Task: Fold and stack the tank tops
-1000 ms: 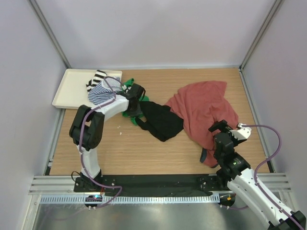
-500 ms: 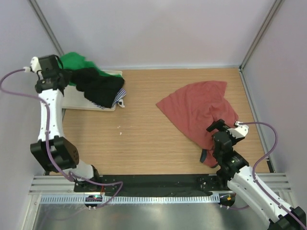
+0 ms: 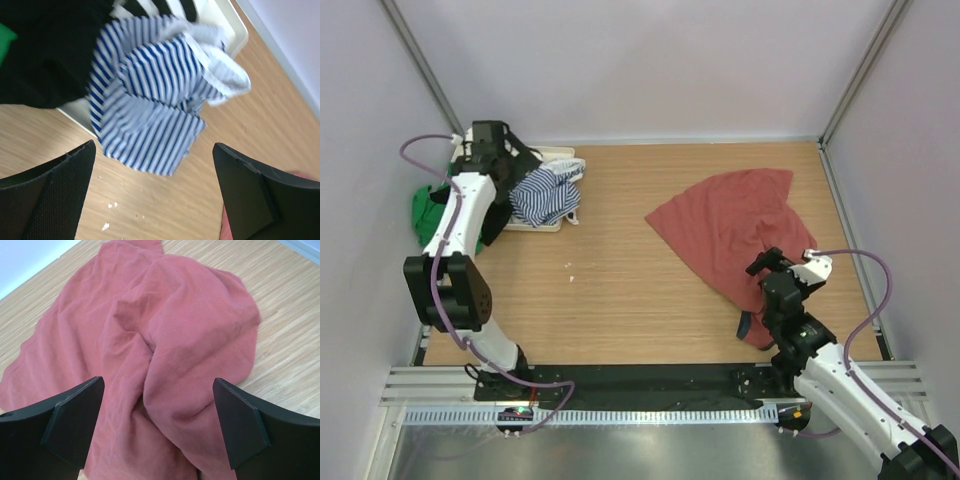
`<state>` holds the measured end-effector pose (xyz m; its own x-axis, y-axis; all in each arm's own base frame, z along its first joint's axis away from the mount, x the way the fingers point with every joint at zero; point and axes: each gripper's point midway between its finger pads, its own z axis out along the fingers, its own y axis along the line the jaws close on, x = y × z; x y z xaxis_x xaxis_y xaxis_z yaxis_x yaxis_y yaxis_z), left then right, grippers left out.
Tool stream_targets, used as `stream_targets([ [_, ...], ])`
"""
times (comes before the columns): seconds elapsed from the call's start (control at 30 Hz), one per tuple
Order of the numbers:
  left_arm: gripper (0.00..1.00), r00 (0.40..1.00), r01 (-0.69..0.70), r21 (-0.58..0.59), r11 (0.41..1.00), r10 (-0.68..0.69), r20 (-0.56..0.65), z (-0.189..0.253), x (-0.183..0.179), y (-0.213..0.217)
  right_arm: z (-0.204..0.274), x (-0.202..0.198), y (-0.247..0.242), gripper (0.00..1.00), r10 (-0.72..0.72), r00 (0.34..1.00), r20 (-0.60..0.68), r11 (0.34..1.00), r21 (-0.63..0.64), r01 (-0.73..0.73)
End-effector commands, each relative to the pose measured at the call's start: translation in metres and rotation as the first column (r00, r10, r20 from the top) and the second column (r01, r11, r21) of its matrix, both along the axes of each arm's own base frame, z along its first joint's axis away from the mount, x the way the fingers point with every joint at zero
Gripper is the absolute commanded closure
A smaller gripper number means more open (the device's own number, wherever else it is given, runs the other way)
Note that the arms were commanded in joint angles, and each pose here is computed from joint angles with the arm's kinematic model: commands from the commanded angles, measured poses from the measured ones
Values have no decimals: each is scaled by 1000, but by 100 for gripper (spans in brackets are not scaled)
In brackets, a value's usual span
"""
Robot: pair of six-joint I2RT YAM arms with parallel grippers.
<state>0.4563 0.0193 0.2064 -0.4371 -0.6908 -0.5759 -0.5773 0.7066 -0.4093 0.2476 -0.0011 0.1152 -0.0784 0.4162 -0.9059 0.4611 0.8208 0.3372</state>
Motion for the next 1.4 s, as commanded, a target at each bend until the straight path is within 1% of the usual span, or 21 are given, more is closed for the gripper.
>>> stream_targets([
  [0.0,0,975,179,109,978,-191,113,56,-18,-60,27,15,18,5,81,994,72,996,25,-83],
  [0.17,0,921,369,156,916,-383,72,54,-48,-132,24,27,44,19,215,976,41,976,7,-216],
  [0.2,0,893,434,160,886,-447,55,49,-59,-158,21,29,50,22,250,968,19,968,3,-250],
  [0.27,0,865,489,182,853,-501,22,38,-72,-176,14,34,59,27,283,959,-28,959,-3,-283],
  [0.33,0,832,541,192,819,-555,21,30,-86,-202,14,39,67,28,315,948,-51,949,-1,-315],
  [0.37,0,815,570,186,800,-580,-5,14,-95,-212,4,40,68,28,314,944,-99,949,-7,-316],
  [0.5,0,775,626,143,767,-632,-1,-23,-105,-235,-3,46,70,28,300,938,-171,951,-22,-308],
  [0.57,0,765,640,121,759,-644,-5,-42,-101,-244,3,47,70,27,298,940,-168,952,-17,-305],
  [0.63,0,750,657,103,747,-661,13,-45,-95,-256,4,41,71,26,302,935,-188,952,6,-306],
  [0.67,0,746,664,101,741,-666,-15,-57,-91,-260,7,39,71,26,301,936,-180,953,20,-303],
  [0.73,0,741,668,105,737,-671,-4,-56,-79,-271,9,32,69,26,296,938,-179,955,53,-292],
  [0.77,1,738,674,100,732,-674,-37,-72,-74,-276,9,29,68,26,291,939,-182,957,63,-284],
  [0.83,4,740,671,98,735,-671,-38,-75,-59,-287,11,21,65,26,289,941,-174,957,88,-277],
  [0.87,6,739,674,89,734,-668,-88,-100,-54,-291,11,18,66,27,289,942,-169,956,103,-275],
  [0.9,12,740,672,88,735,-665,-99,-106,-48,-294,13,16,66,27,294,942,-162,954,114,-278],
  [0.93,15,746,666,99,739,-659,-96,-102,-37,-298,14,12,65,27,297,942,-155,952,124,-279],
  [1.0,18,740,670,89,737,-653,-163,-132,-30,-303,16,9,67,29,308,940,-143,947,140,-289],
  [1.07,19,733,676,70,734,-659,-171,-137,-23,-312,19,6,66,30,313,940,-133,945,144,-294],
  [1.1,20,733,672,58,738,-652,-195,-151,-22,-313,19,5,65,30,310,941,-138,946,143,-291],
  [1.23,22,743,660,63,749,-638,-201,-160,-16,-315,18,1,63,31,311,938,-153,946,142,-291],
  [1.37,37,745,657,62,751,-635,-202,-161,-11,-318,11,-2,64,32,317,935,-156,943,155,-294],
])
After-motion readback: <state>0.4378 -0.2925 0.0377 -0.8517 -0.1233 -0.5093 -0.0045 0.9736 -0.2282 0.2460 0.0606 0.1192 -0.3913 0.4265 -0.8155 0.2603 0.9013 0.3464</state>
